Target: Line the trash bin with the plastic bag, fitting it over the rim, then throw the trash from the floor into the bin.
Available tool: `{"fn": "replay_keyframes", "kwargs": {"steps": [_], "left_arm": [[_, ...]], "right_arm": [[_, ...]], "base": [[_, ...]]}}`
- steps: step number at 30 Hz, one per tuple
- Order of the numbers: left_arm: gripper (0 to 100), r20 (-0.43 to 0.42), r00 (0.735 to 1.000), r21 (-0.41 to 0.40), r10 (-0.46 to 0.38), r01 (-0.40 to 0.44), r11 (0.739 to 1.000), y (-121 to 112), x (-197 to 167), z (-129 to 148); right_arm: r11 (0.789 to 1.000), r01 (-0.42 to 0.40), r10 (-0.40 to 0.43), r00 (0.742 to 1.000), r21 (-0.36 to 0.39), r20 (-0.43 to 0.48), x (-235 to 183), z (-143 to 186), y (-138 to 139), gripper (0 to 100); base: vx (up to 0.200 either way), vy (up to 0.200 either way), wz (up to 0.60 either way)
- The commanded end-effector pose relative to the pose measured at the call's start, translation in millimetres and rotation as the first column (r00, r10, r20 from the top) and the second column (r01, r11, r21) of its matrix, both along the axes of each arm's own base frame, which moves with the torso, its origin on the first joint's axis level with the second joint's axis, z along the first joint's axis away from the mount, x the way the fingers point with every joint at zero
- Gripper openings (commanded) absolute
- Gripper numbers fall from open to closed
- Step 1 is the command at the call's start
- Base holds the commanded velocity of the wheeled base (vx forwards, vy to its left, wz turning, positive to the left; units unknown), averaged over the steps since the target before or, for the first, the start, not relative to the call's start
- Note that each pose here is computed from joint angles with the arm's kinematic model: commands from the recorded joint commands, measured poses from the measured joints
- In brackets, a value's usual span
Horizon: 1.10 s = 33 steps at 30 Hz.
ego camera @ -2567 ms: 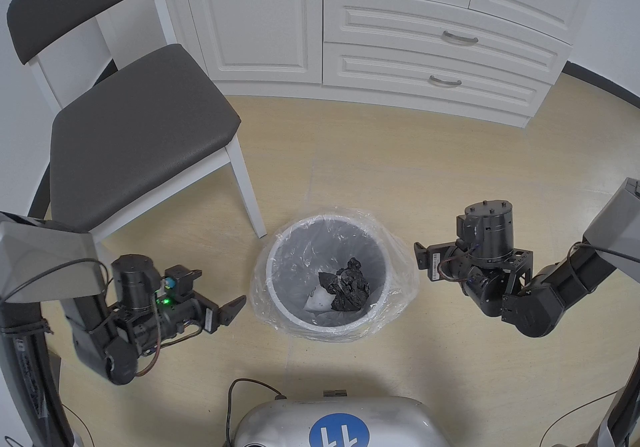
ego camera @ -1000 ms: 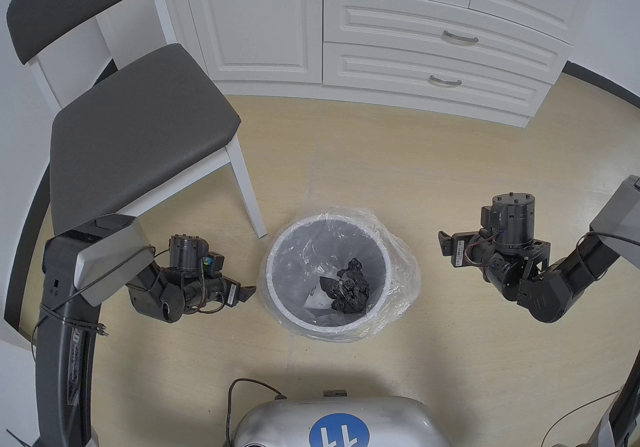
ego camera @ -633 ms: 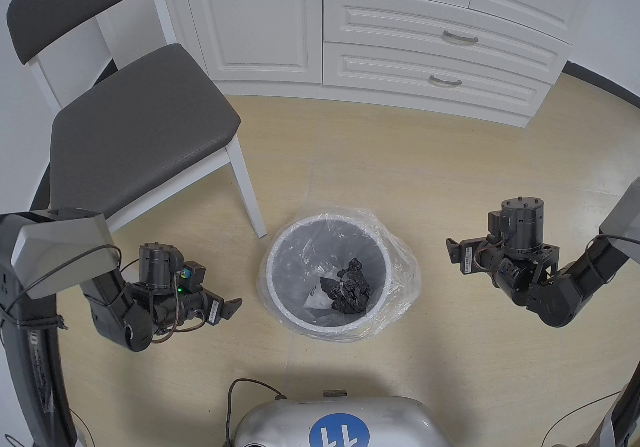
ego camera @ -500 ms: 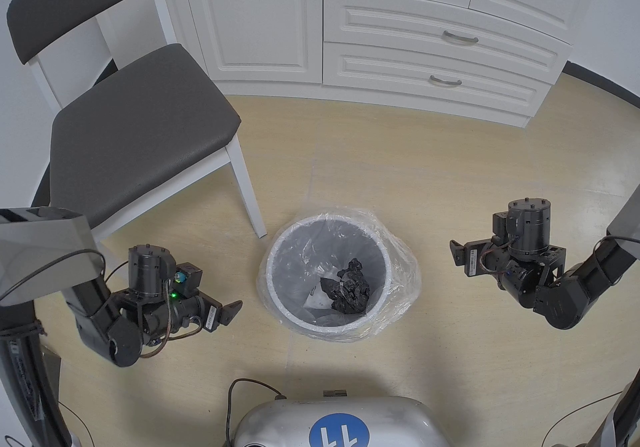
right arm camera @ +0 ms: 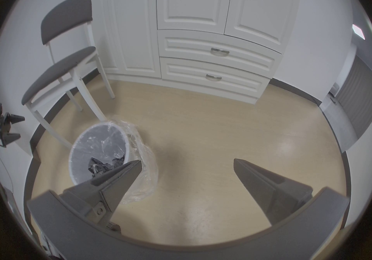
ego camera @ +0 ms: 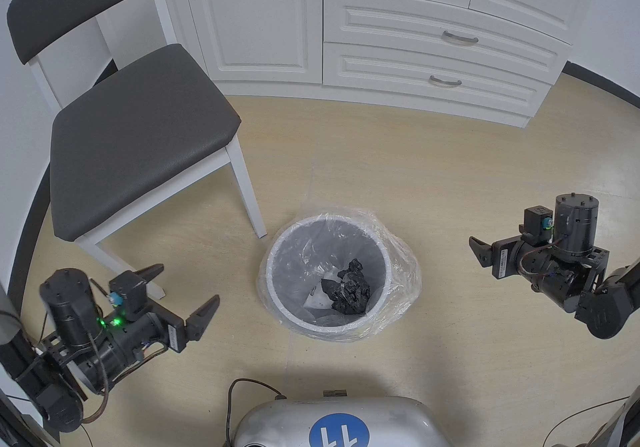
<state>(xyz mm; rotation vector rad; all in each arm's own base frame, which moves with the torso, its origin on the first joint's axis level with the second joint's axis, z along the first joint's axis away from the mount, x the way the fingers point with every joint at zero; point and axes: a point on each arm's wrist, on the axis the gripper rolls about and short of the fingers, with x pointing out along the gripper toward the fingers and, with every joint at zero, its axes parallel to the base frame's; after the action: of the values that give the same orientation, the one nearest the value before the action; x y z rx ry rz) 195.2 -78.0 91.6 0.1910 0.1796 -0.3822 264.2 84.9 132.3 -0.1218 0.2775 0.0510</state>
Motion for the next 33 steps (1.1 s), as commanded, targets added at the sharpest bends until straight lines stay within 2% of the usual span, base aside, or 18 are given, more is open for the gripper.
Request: {"fn": "replay_keyframes", "kwargs": {"steps": [1, 7, 11, 13, 14, 15, 16, 17, 19, 20, 24, 28, 30, 33], "left_arm": [[100, 0.199, 0.976, -0.155, 0.094, -0.063, 0.986, 17.8, -41.9, 44.2], [100, 0.312, 0.94, -0.207, 0.138, -0.075, 0.976, 28.7, -60.1, 65.2], [100, 0.365, 0.913, -0.23, 0.183, -0.102, 0.968, 39.0, -72.1, 74.9], [100, 0.391, 0.893, -0.242, 0.221, -0.132, 0.961, 45.0, -75.5, 80.8], [100, 0.393, 0.891, -0.241, 0.225, -0.137, 0.961, 45.5, -75.4, 81.2], [100, 0.422, 0.863, -0.255, 0.278, -0.181, 0.95, 53.3, -77.9, 89.1], [100, 0.435, 0.847, -0.259, 0.306, -0.208, 0.943, 57.8, -79.0, 93.6], [100, 0.435, 0.847, -0.259, 0.306, -0.208, 0.943, 57.8, -79.0, 93.6], [100, 0.459, 0.81, -0.264, 0.365, -0.268, 0.927, 67.7, -83.5, 106.4], [100, 0.462, 0.804, -0.263, 0.374, -0.279, 0.924, 69.5, -86.4, 111.0], [100, 0.468, 0.796, -0.268, 0.382, -0.285, 0.92, 72.3, -106.8, 128.9], [100, 0.447, 0.812, -0.259, 0.377, -0.285, 0.923, 74.4, -133.9, 138.0], [100, 0.438, 0.816, -0.257, 0.378, -0.289, 0.922, 75.0, -140.3, 139.1], [100, 0.422, 0.824, -0.256, 0.377, -0.291, 0.922, 76.7, -159.9, 141.5]], "right_arm": [[1.0, -0.027, 0.027, 0.996, -0.007, 0.087, -30.1, 25.5, -11.7, 100], [1.0, 0.001, 0.0, 0.989, -0.01, 0.146, -48.0, 39.3, -21.1, 100], [0.997, 0.067, -0.071, 0.97, 0.025, 0.233, -63.7, 60.0, -31.6, 100], [0.991, 0.121, -0.13, 0.949, 0.048, 0.287, -73.8, 72.0, -40.7, 100], [0.991, 0.124, -0.133, 0.947, 0.05, 0.291, -74.7, 72.9, -41.3, 100], [0.982, 0.171, -0.186, 0.924, 0.075, 0.333, -86.7, 82.8, -53.2, 100], [0.978, 0.188, -0.209, 0.911, 0.093, 0.355, -94.0, 87.0, -58.4, 100], [0.978, 0.188, -0.209, 0.911, 0.093, 0.355, -94.0, 87.0, -58.4, 100], [0.97, 0.201, -0.239, 0.884, 0.134, 0.403, -113.3, 93.6, -65.5, 100], [0.969, 0.199, -0.243, 0.874, 0.147, 0.421, -120.4, 96.0, -67.0, 100], [0.966, 0.185, -0.251, 0.836, 0.18, 0.488, -151.2, 100.1, -72.4, 100], [0.965, 0.171, -0.254, 0.809, 0.201, 0.53, -176.6, 102.2, -76.7, 100], [0.965, 0.17, -0.254, 0.808, 0.202, 0.531, -184.9, 102.4, -78.3, 100], [0.966, 0.167, -0.247, 0.819, 0.197, 0.518, -218.9, 103.5, -84.5, 100]], "base": [[0.0, 0.0, 0.0], [0.0, 0.0, 0.0], [0.0, 0.0, 0.0], [0.0, 0.0, 0.0], [0.0, 0.0, 0.0], [0.0, 0.0, 0.0], [0.0, 0.0, 0.0], [0.0, 0.0, 0.0], [0.0, 0.0, 0.0], [0.0, 0.0, 0.0], [0.0, 0.0, 0.0], [0.0, 0.0, 0.0], [0.0, 0.0, 0.0], [0.0, 0.0, 0.0]]}}
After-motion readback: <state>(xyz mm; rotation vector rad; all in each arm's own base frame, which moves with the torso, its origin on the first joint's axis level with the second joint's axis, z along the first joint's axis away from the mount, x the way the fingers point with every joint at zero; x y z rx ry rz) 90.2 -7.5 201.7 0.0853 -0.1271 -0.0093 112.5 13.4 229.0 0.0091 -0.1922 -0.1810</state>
